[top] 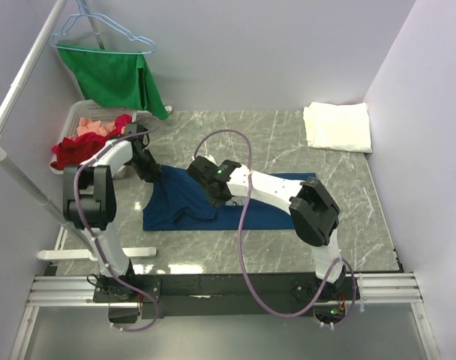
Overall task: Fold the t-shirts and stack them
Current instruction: Fold the tshirt
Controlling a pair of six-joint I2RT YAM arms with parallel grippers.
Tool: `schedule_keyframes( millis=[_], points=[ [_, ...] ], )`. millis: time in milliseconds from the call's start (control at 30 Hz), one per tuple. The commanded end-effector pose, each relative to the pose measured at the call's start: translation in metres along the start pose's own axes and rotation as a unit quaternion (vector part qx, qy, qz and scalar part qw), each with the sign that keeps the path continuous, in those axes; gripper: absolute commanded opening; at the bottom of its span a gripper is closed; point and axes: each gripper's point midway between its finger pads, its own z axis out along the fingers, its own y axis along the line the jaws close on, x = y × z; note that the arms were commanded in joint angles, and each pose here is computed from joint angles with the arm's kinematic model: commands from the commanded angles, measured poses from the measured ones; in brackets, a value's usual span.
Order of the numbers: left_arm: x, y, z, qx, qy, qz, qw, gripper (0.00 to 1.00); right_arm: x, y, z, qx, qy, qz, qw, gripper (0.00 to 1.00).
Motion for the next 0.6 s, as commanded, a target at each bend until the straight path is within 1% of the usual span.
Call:
schedule_keyframes(
  millis=[0, 133, 267, 467, 567],
  points=[
    [0.015, -0.007, -0.039, 0.016, -0.021, 0.045, 0.999, 0.26, -0.035, -0.008, -0.011, 0.007, -0.038, 0.043, 0.998, 0.31],
    [0.044, -0.012, -0.041, 0.026, 0.007, 0.069, 0.997, 0.27, -0.044, -0.002, -0.008, -0.009, -0.033, 0.040, 0.999, 0.31],
    [0.067, -0.003, -0.035, 0.022, 0.029, 0.067, 0.997, 0.27, -0.043, 0.001, -0.002, -0.012, -0.027, 0.030, 0.999, 0.31],
    [0.091, 0.006, -0.024, 0.015, 0.045, 0.079, 0.996, 0.27, -0.034, 0.000, 0.003, -0.014, -0.017, 0.029, 0.999, 0.31],
    [0.094, 0.008, -0.013, 0.014, 0.041, 0.077, 0.996, 0.27, -0.030, 0.001, 0.003, -0.019, -0.015, 0.029, 0.999, 0.31]
  ],
)
